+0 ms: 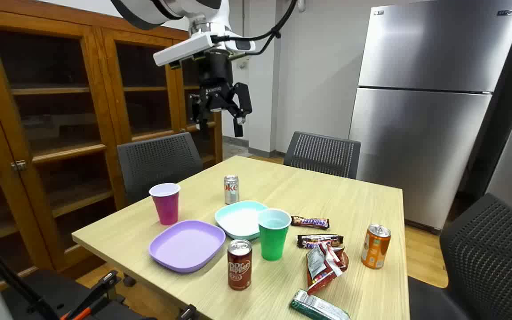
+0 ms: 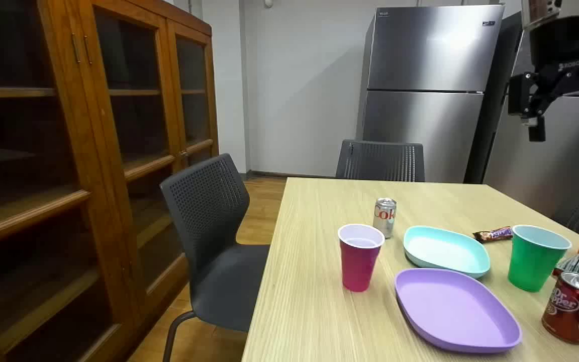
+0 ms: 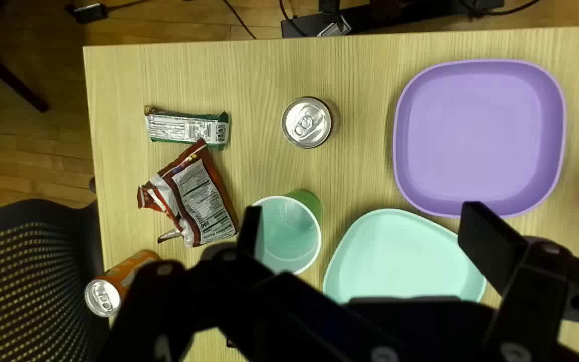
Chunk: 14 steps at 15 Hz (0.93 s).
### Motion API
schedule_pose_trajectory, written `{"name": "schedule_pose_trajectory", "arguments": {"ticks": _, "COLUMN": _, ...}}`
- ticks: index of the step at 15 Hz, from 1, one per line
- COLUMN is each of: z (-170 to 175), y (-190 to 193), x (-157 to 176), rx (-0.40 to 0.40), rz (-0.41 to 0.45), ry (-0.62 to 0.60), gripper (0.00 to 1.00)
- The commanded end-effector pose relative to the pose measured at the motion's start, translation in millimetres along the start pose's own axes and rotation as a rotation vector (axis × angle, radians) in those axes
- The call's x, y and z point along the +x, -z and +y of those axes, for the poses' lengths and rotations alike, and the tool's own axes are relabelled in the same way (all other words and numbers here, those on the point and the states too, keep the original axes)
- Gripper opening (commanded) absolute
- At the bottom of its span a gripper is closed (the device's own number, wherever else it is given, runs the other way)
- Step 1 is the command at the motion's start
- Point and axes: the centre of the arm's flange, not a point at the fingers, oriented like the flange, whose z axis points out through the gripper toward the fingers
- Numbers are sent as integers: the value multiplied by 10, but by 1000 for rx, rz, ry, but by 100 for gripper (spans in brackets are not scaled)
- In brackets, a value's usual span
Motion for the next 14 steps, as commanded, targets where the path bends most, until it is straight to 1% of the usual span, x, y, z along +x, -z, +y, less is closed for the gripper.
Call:
{"name": "schedule_pose_trajectory", "arguments": {"ticks": 1, "z": 0, "y": -1, "x": 0, "rx": 0, "rz": 0, "ry": 0, "gripper": 100}}
{"name": "schedule_pose_trajectory", "arguments": {"ticks": 4, "z": 0, "y": -1, "x": 1, "rx": 0, "rz": 0, "ry": 0, "gripper": 100}}
{"name": "schedule_pose_trajectory", "arguments": {"ticks": 6, "z": 1, "y": -78, "x": -35, "rx": -10, "rz": 10, "ry": -27, "gripper": 100}}
{"name": "schedule_pose_trajectory", "arguments": {"ticks": 7, "z": 11, "y": -113, "x": -64, "rx": 2, "rz": 8, "ry": -23, "gripper": 100}}
{"name": "schedule_pose_trajectory", "arguments": {"ticks": 9, "z": 62, "y": -201, "x": -138, "rx": 18, "rz": 44, "ry": -48, "gripper": 100}}
{"name": "schedule_pose_trajectory", "arguments": {"ticks": 12, "z": 122, "y": -428, "x": -273, "rx": 34, "rz": 76, "ry": -59, "gripper": 100}}
{"name": "schedule_pose_trajectory", "arguments": {"ticks": 14, "z": 151, "y": -611, "x": -336, "rx": 52, "rz": 68, "ry": -64, "gripper": 100}}
